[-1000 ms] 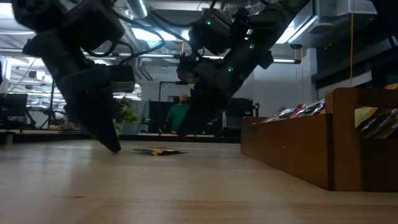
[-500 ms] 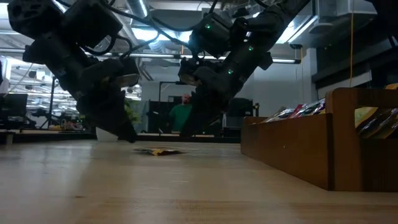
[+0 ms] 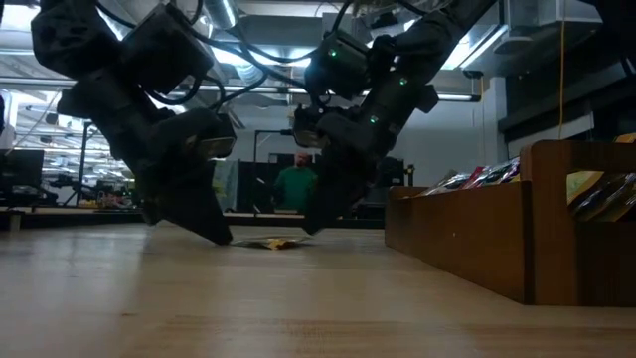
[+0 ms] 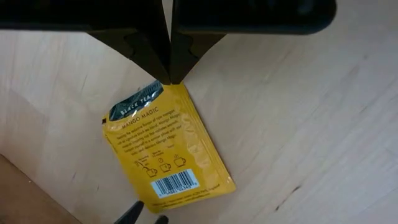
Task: Pick & Place Tea
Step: Put the yellow tea bag into the right section of the wooden organizer
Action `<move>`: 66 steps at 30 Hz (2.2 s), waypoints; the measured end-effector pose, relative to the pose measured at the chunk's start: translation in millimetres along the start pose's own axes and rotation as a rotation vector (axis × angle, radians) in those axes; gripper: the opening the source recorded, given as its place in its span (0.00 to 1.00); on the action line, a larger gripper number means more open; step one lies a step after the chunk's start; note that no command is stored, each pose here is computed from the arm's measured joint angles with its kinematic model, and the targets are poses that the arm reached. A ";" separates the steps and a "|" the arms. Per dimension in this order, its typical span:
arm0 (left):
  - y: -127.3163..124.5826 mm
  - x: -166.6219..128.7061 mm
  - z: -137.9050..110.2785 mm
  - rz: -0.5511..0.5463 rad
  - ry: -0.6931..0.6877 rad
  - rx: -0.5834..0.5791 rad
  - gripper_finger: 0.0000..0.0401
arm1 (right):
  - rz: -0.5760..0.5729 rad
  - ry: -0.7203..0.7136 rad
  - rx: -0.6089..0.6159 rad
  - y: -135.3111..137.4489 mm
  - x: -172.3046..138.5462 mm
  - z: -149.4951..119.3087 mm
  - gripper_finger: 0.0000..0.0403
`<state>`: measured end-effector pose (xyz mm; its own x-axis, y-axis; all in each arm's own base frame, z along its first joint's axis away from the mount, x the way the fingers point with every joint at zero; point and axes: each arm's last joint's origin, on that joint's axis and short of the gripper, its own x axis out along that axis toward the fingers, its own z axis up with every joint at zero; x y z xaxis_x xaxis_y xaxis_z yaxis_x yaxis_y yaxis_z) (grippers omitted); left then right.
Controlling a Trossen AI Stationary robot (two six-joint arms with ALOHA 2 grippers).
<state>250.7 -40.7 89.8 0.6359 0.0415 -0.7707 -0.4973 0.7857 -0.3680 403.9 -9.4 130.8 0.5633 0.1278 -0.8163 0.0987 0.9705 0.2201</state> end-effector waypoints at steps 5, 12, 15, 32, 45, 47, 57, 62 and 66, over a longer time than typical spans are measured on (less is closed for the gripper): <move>-0.3 -1.7 0.1 -0.006 -0.009 0.012 0.01 | -0.001 0.005 0.073 -9.0 -1.4 0.8 0.37; -0.5 -1.7 0.4 -0.007 -0.037 0.023 0.01 | 0.098 0.051 0.161 -17.0 -1.9 -3.8 0.55; -0.1 -1.5 1.1 -0.005 -0.042 0.027 0.01 | 0.107 0.055 0.181 -16.9 -1.8 -5.0 0.57; 1.6 0.0 13.0 -0.017 -0.136 0.057 0.01 | 0.264 0.057 0.222 -18.5 22.0 -9.9 0.46; 1.4 -0.1 14.9 -0.019 -0.151 0.070 0.01 | 0.254 0.028 0.217 -20.9 23.7 -8.3 0.18; 1.4 -0.1 15.1 -0.018 -0.153 0.075 0.00 | 0.246 0.024 0.216 -21.2 24.1 -8.3 0.11; 0.7 -0.3 14.7 -0.056 -0.117 0.146 0.02 | 0.239 0.026 0.173 -22.8 22.7 -8.6 0.02; 1.8 -3.3 13.3 -0.043 -0.074 0.140 0.02 | 0.229 0.048 0.166 -24.8 12.5 -8.0 0.01; 6.2 -16.2 12.7 0.007 -0.028 0.152 0.04 | 0.219 0.081 0.149 -24.5 -0.8 -7.9 0.01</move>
<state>244.9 -28.7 106.6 0.6504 0.0628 -0.7570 -0.4076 0.8698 -0.2781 394.5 -31.6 121.8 0.5180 0.3529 -0.7792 0.1050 0.8778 0.4674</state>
